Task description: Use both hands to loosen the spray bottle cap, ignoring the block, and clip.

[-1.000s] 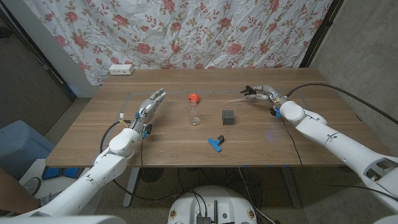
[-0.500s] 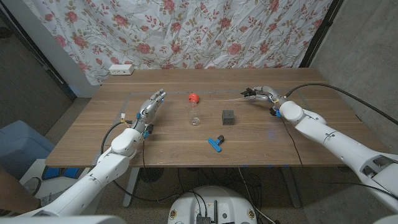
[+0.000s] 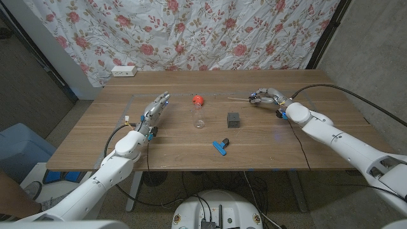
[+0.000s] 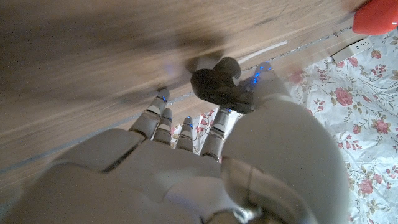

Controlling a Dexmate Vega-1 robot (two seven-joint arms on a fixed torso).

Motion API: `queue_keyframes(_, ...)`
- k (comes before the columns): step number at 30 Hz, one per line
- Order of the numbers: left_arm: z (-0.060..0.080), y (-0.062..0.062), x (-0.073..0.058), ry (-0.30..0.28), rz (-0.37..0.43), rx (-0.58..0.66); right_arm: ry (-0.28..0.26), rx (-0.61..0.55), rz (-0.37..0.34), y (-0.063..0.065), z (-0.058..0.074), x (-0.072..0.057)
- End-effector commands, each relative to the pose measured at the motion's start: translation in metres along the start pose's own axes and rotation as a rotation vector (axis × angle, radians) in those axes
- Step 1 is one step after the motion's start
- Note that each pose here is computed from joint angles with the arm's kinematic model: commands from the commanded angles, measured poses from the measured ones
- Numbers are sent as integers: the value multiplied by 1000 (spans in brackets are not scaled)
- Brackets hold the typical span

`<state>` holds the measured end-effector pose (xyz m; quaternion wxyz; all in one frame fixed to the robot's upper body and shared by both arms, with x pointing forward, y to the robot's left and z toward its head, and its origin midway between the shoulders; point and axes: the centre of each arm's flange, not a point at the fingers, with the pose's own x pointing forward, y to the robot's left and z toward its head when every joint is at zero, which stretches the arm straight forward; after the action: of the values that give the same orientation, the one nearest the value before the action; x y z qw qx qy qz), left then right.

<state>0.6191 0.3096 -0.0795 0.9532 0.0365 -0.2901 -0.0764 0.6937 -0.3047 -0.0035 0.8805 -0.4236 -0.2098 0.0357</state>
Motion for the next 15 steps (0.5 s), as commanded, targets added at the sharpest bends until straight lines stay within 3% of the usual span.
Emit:
queue_keyframes(1, -3, -1, -1, 7, 6, -11, -10, -13, 34, -3, 1, 1)
queue_keyframes(15, -2, 2, 3, -5, -4, -8, -31, -1, 39, -9, 3, -4)
